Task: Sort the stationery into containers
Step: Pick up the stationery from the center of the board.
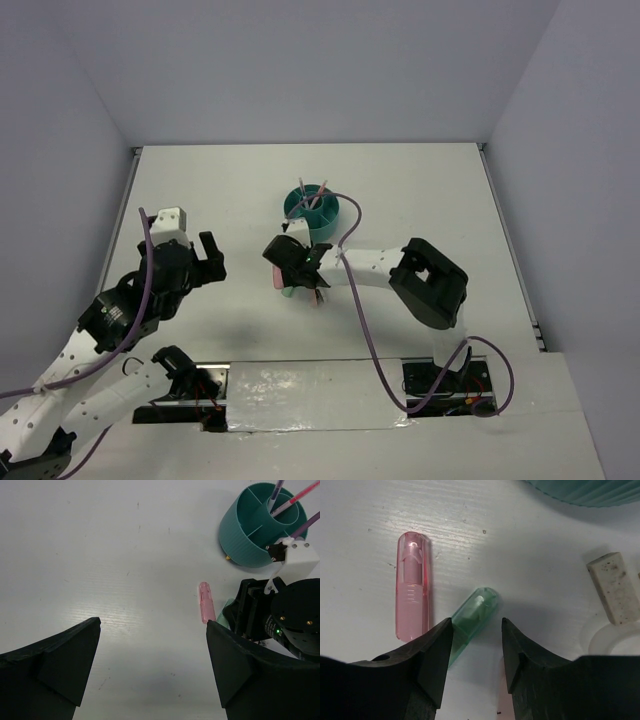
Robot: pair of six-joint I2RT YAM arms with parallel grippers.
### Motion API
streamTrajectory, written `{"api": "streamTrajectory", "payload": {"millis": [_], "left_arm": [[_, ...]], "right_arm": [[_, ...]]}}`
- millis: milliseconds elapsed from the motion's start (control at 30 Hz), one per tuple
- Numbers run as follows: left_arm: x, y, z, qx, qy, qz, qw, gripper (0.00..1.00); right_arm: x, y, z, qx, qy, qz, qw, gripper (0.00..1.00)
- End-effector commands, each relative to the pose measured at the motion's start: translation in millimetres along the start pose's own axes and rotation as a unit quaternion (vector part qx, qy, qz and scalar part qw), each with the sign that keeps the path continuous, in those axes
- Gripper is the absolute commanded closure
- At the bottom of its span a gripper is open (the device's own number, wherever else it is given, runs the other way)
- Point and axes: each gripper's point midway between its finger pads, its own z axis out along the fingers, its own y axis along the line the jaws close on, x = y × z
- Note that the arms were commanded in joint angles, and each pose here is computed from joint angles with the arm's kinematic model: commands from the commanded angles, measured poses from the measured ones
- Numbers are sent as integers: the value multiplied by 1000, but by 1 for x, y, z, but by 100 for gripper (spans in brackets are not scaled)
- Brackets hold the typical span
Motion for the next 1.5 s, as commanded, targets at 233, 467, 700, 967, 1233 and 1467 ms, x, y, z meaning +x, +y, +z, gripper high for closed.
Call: {"api": "streamTrajectory", "payload": {"millis": [233,467,700,967,1233,1467], "left_arm": [[-7,-2,-2,12,-18,-1,1000,1],[-7,-3,-1,15,-17,2,1000,1],[-7,-4,-1,19,-17,3,1000,1],[-7,-4,-1,19,-16,3,1000,1],[-7,-5,0,20,-15,4,1000,1],[-5,-5,2,17,-11,8,1000,1]], "right_arm": [[17,15,13,-15,31,-7,999,54],[30,11,15,-18,49,-5,999,54],[51,-2,21,-4,74,-18,997,54],[23,0,7,-18,36,-6,999,100],[-48,-3,-30,-55,-79,5,995,100],[-102,-21,-65,-113,-167,37,979,100]]}}
